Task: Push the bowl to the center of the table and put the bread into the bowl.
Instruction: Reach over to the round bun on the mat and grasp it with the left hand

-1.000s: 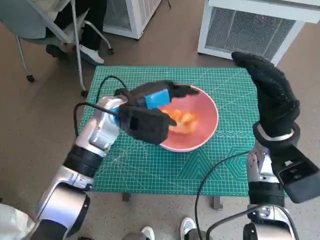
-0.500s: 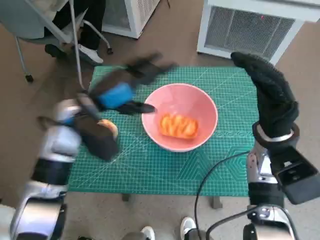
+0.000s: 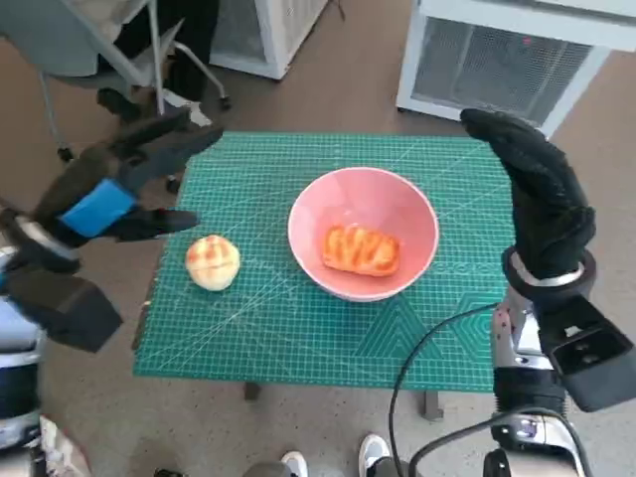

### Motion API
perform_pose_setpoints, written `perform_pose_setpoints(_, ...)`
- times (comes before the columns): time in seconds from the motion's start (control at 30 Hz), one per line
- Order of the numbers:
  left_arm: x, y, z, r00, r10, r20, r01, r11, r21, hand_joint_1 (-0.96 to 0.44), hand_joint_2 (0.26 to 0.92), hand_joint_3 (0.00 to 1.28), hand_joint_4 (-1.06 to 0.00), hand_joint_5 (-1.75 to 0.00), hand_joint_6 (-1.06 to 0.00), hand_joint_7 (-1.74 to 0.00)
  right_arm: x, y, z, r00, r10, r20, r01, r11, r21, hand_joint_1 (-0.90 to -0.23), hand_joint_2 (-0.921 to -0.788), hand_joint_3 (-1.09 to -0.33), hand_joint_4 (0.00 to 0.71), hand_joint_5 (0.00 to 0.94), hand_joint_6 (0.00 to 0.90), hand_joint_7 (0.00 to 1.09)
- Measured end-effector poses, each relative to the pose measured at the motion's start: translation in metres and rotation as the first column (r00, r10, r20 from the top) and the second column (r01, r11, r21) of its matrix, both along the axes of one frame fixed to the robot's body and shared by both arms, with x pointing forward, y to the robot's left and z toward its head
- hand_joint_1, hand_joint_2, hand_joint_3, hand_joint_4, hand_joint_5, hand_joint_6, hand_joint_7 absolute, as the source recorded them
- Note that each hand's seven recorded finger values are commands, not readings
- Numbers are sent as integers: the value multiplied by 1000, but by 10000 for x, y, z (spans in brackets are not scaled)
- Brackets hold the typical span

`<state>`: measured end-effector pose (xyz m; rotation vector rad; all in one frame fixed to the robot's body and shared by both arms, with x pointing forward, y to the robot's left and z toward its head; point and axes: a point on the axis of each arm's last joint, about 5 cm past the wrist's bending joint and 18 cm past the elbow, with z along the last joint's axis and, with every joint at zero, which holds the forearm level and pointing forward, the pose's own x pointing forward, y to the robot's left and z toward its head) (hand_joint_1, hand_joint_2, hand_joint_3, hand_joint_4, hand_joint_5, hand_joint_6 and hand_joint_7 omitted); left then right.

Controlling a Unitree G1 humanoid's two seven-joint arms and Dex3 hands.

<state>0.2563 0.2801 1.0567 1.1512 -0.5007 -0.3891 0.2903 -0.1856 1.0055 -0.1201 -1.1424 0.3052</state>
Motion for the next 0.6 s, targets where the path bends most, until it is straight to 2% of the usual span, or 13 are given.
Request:
perform_pose_setpoints(0.13, -25, 72, -55, 999, 28, -44, -27, 999, 23, -428, 921, 60, -278, -7, -388, -57, 8, -3, -1, 1000, 4, -3, -4, 1000, 14, -562, -921, -708, 309, 6, 84, 531)
perform_pose_setpoints(0.33, 2, 117, -180, 991, 58, -121, -52, 997, 54, -436, 921, 57, -259, -2, -381, -34, 15, 3, -4, 1000, 14, -6, -14, 1000, 2, -565, -921, -705, 311, 6, 86, 529)
perform_pose_setpoints(0.6, 81, 157, -405, 962, 99, -254, -78, 993, 94, -394, 910, 25, -239, 0, -370, -12, 32, -2, -6, 1000, 24, -12, -24, 1000, -6, -562, -921, -705, 311, 5, 87, 527)
